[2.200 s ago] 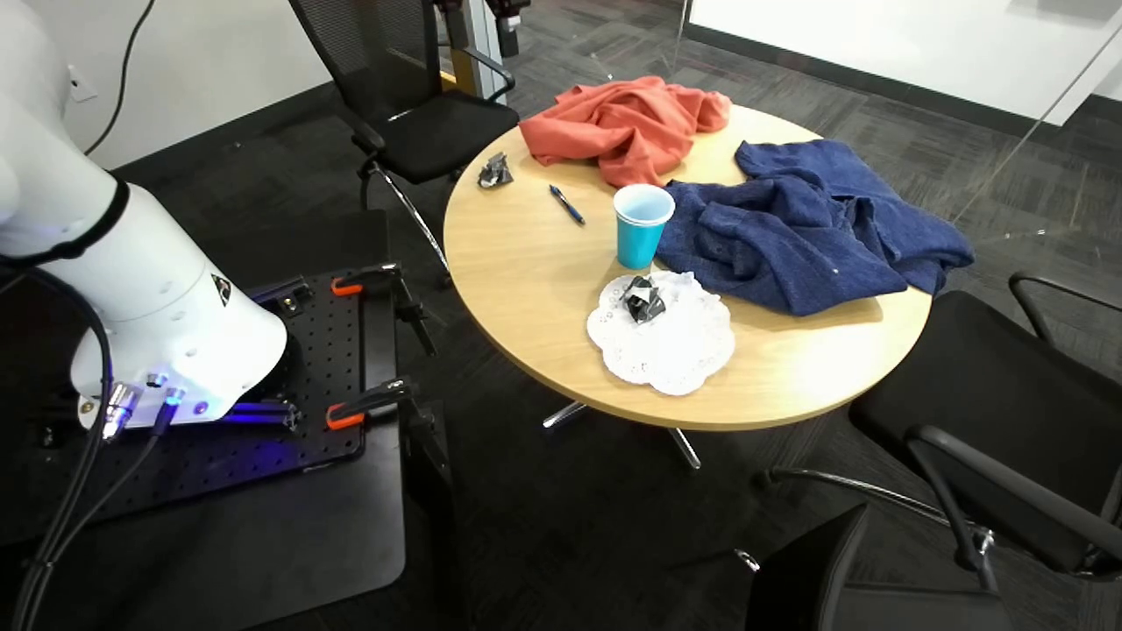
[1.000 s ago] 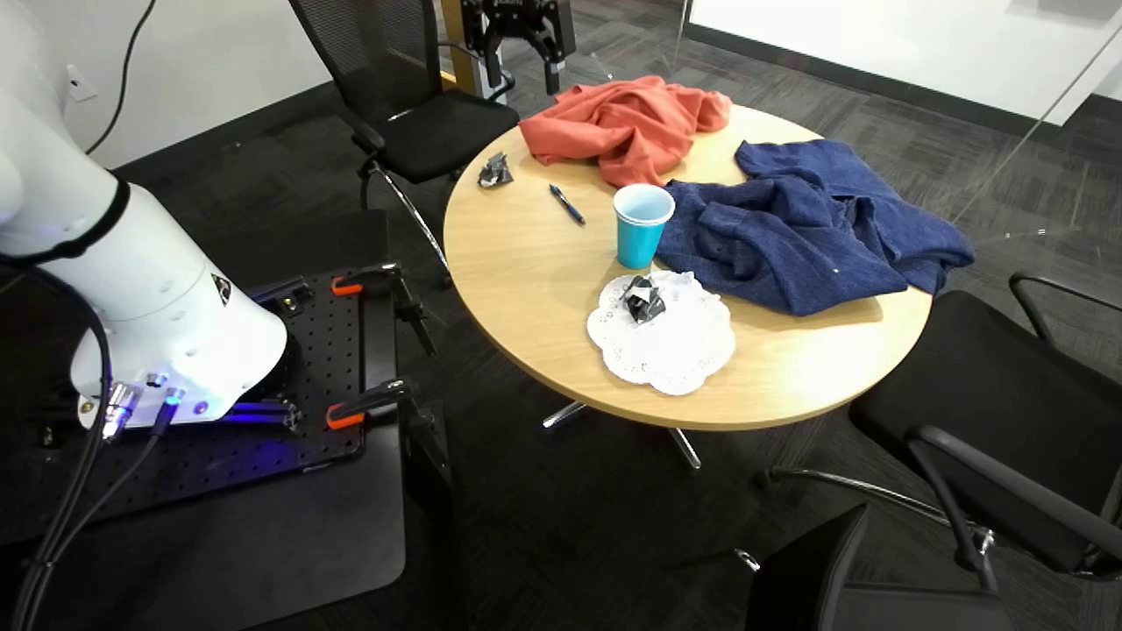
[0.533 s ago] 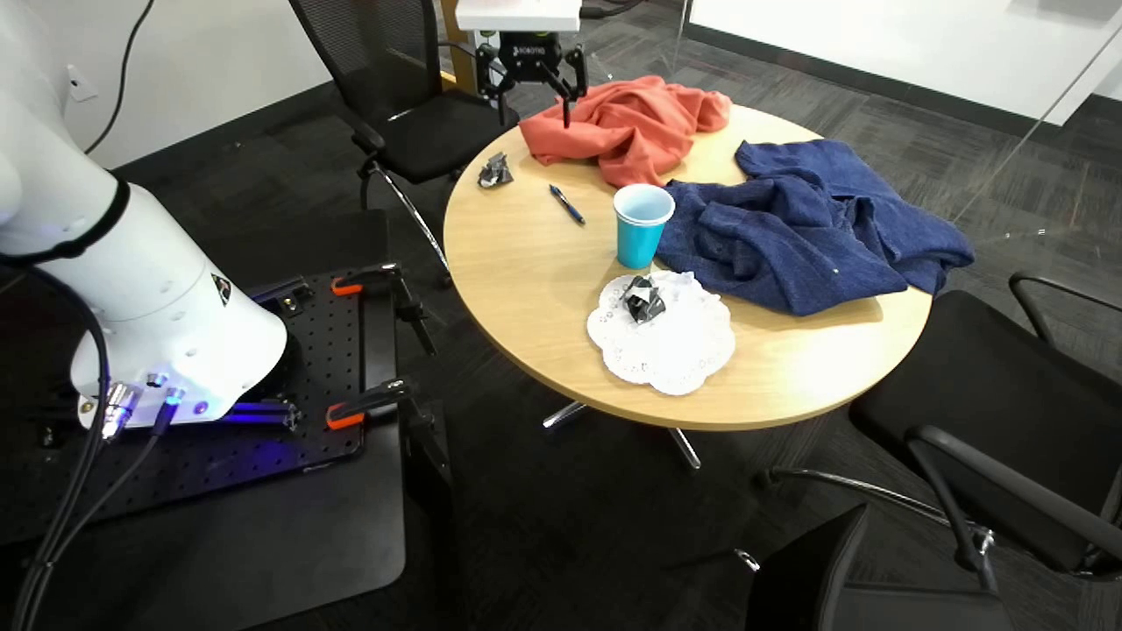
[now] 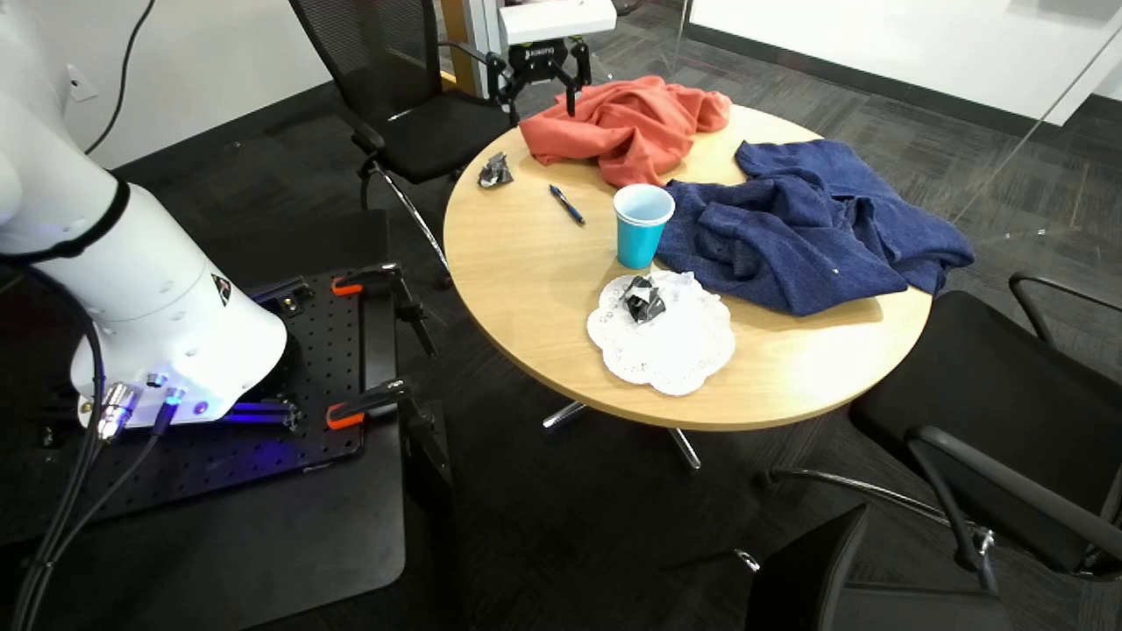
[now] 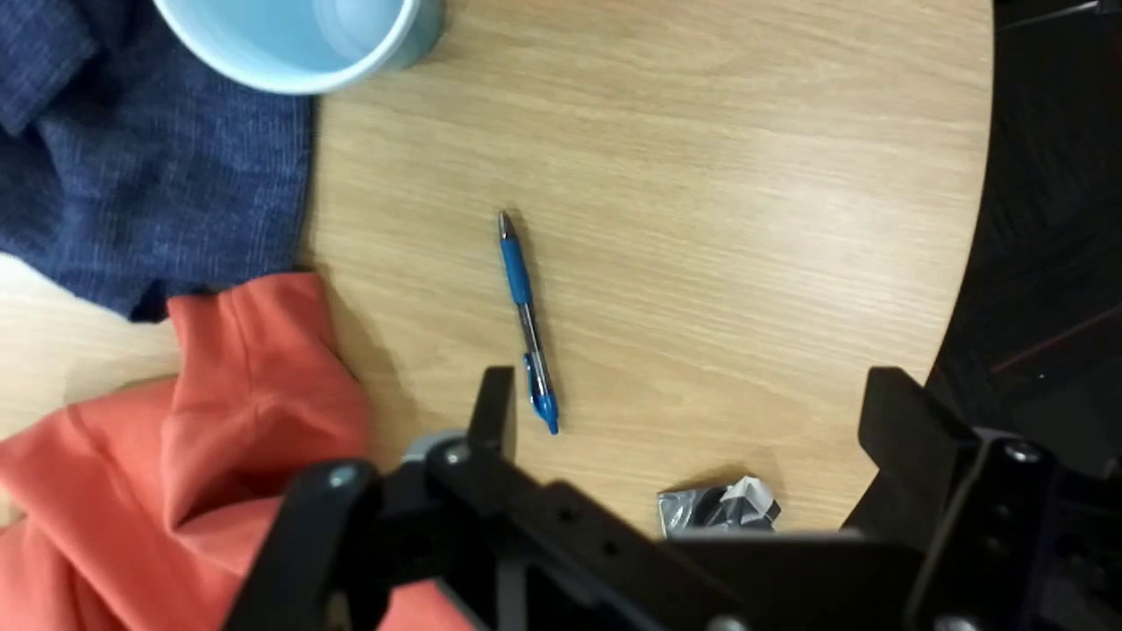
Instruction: Put the pen in the cup
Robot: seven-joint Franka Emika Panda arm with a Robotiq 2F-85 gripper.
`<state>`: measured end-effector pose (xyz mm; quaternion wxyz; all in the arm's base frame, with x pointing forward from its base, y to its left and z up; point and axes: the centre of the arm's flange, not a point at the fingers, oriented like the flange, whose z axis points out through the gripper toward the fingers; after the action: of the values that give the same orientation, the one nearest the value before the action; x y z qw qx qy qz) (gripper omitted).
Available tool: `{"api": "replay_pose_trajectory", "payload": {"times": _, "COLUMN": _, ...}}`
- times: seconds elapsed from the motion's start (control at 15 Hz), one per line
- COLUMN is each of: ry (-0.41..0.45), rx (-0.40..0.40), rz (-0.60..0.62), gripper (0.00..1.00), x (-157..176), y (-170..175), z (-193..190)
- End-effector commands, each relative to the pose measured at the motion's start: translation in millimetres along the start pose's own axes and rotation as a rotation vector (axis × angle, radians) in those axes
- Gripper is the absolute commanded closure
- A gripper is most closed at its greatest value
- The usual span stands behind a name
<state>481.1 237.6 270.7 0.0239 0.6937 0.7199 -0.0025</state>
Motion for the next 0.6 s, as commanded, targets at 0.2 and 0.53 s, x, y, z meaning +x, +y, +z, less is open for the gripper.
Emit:
{"api": "replay_pose_trajectory", "payload": {"times": 0.2, "ry": 0.002, "rx": 0.003, "rz": -0.005, "gripper": 0.00, "x": 1, "y": -1, "z": 2}}
{"api": "replay_pose_trajectory", "payload": {"times": 0.53, "ry": -0.014, "rx": -0.044, "rz": -0.042, "gripper": 0.00, "x": 9, "y": 7, "z": 20}}
